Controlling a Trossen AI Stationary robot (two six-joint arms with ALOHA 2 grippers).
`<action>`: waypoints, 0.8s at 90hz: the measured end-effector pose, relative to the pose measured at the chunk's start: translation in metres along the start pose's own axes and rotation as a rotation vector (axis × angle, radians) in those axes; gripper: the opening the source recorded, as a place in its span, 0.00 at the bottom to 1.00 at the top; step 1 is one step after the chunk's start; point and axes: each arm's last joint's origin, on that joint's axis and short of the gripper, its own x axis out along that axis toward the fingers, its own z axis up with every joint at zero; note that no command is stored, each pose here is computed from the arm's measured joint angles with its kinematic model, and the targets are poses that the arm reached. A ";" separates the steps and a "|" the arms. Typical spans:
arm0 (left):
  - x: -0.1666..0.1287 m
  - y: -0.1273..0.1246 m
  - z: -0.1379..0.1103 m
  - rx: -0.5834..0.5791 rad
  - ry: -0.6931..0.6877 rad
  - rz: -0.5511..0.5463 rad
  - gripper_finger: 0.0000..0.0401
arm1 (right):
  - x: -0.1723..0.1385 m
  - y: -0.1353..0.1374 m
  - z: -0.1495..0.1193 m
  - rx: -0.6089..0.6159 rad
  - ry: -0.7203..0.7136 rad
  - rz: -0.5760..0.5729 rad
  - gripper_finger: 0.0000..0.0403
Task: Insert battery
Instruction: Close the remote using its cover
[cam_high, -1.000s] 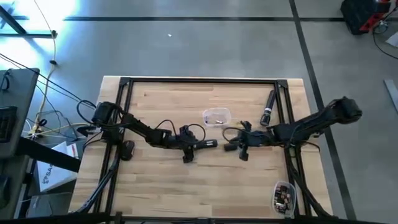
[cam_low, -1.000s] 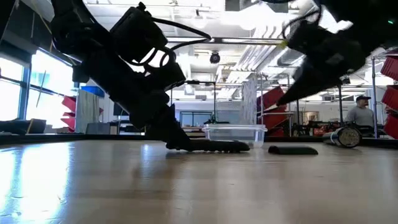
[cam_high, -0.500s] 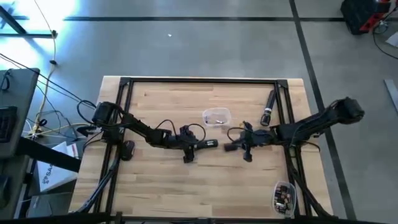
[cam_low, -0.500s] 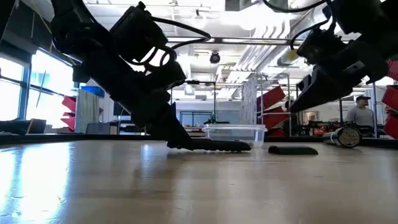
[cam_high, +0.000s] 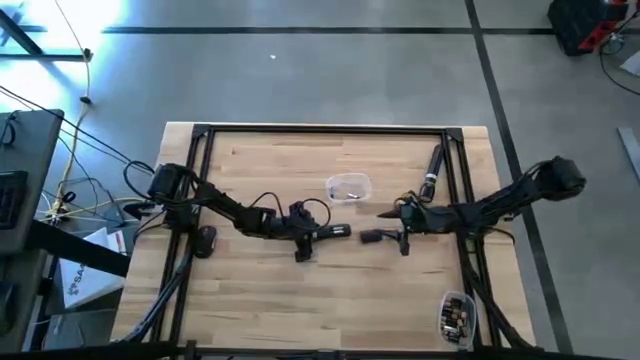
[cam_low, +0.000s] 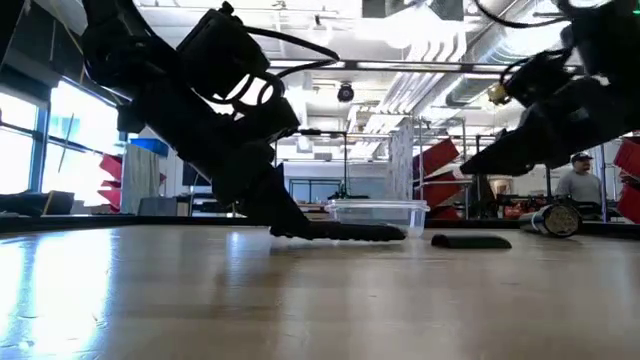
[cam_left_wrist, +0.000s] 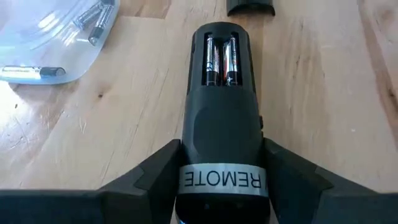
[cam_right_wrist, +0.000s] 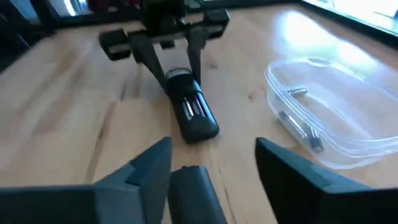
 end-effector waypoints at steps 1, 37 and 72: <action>0.000 0.000 0.000 0.000 -0.002 0.000 0.45 | -0.001 0.000 -0.001 -0.002 -0.001 0.000 0.56; 0.000 0.000 0.003 -0.005 -0.028 0.021 0.45 | 0.001 0.000 -0.011 -0.135 0.056 0.100 0.56; 0.000 -0.001 0.002 0.046 -0.023 -0.011 0.45 | 0.016 -0.005 -0.024 -0.166 0.089 0.105 0.55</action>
